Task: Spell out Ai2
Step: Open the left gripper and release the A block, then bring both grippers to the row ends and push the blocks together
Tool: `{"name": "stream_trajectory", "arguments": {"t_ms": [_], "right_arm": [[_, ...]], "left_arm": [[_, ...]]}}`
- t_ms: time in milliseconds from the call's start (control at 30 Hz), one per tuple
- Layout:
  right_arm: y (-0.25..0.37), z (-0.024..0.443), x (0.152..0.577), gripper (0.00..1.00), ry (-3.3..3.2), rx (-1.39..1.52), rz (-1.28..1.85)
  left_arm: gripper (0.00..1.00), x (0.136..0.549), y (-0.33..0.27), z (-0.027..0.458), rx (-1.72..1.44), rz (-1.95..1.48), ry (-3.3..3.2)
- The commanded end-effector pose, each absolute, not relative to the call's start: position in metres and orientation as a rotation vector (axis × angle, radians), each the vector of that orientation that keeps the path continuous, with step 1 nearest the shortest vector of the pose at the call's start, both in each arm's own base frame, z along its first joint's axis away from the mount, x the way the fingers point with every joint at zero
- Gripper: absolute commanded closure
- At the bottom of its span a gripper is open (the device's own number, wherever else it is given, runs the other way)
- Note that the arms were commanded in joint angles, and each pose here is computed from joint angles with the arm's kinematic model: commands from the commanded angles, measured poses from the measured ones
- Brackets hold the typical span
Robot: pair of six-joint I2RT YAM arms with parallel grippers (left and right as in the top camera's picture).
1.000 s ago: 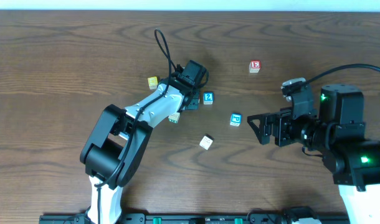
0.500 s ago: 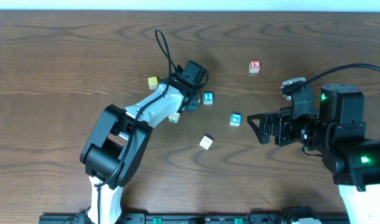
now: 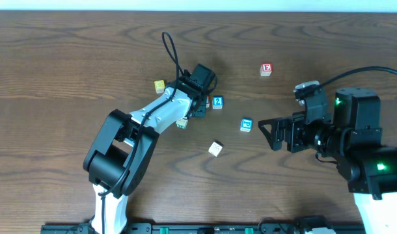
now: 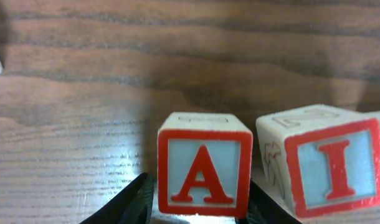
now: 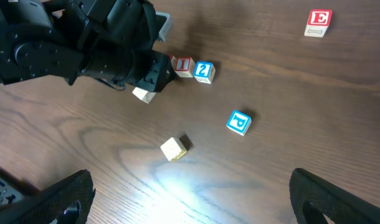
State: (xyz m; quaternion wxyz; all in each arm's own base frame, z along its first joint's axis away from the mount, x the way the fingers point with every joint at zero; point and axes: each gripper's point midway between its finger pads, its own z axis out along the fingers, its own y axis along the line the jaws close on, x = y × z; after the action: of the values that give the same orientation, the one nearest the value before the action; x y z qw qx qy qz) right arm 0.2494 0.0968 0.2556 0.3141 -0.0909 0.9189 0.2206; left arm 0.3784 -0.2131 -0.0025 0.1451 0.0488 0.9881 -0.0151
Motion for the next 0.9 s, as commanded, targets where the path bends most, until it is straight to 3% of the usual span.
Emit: {"name": "stream_trajectory", "arguments": {"t_ms": [0, 333, 567, 867], "right_arm": [[0.099, 0.258, 0.248, 0.01, 2.414, -0.241, 0.607], [0.105, 0.261, 0.245, 0.01, 2.406, -0.261, 0.659], [0.105, 0.26, 0.245, 0.01, 2.411, -0.26, 0.66], [0.106, 0.26, 0.244, 0.01, 2.41, -0.262, 0.662]], "left_arm": [[0.57, 0.362, -0.213, -0.014, 0.164, -0.065, 2.925], [0.67, 0.338, -0.198, -0.018, 0.17, 0.013, 3.03], [0.93, 0.324, -0.186, -0.016, 0.178, 0.09, 3.083], [0.94, 0.317, -0.169, 0.005, 0.178, 0.2, 3.077]]}}
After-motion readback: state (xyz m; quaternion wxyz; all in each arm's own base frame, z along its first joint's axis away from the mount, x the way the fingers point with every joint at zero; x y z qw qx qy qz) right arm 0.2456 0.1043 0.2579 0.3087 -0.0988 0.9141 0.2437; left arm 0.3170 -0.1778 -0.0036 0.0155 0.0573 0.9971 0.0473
